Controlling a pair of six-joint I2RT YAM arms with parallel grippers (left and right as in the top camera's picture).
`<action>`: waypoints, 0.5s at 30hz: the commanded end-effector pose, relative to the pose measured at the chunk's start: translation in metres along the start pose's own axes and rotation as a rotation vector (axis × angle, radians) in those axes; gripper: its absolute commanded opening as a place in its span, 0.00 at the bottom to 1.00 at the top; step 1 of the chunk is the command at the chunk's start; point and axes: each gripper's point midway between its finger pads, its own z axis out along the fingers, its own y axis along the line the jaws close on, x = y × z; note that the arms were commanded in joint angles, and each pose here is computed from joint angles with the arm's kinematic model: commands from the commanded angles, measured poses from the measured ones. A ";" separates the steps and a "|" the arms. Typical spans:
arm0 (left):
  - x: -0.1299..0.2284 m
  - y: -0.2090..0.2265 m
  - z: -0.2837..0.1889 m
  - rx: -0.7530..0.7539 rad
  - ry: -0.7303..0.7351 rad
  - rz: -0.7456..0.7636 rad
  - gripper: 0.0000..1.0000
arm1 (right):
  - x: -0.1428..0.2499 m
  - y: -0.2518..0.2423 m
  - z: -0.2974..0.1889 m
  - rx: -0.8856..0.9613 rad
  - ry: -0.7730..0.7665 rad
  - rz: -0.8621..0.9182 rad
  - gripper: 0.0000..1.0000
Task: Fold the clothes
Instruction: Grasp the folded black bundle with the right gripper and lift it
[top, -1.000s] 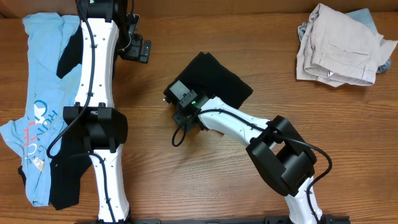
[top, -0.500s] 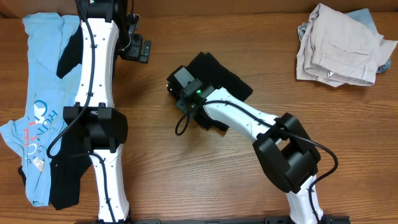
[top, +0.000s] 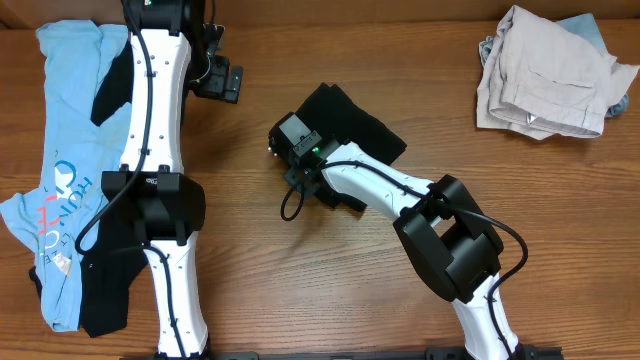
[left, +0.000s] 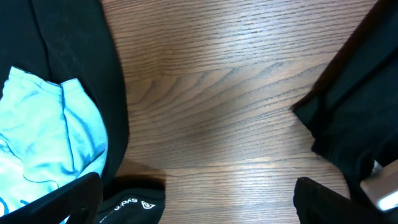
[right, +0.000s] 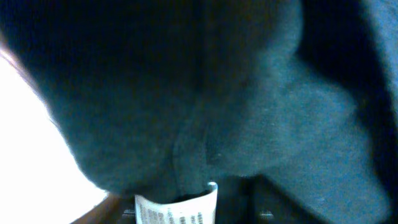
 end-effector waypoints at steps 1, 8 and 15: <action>-0.004 -0.002 -0.011 0.010 -0.035 -0.014 1.00 | 0.014 0.014 0.016 -0.043 0.046 0.017 0.22; -0.004 -0.002 -0.011 0.010 -0.034 -0.015 1.00 | 0.010 -0.019 0.015 0.081 0.036 0.067 0.04; -0.004 -0.002 -0.011 0.010 -0.035 -0.016 1.00 | -0.010 -0.063 -0.033 0.188 -0.006 0.139 0.04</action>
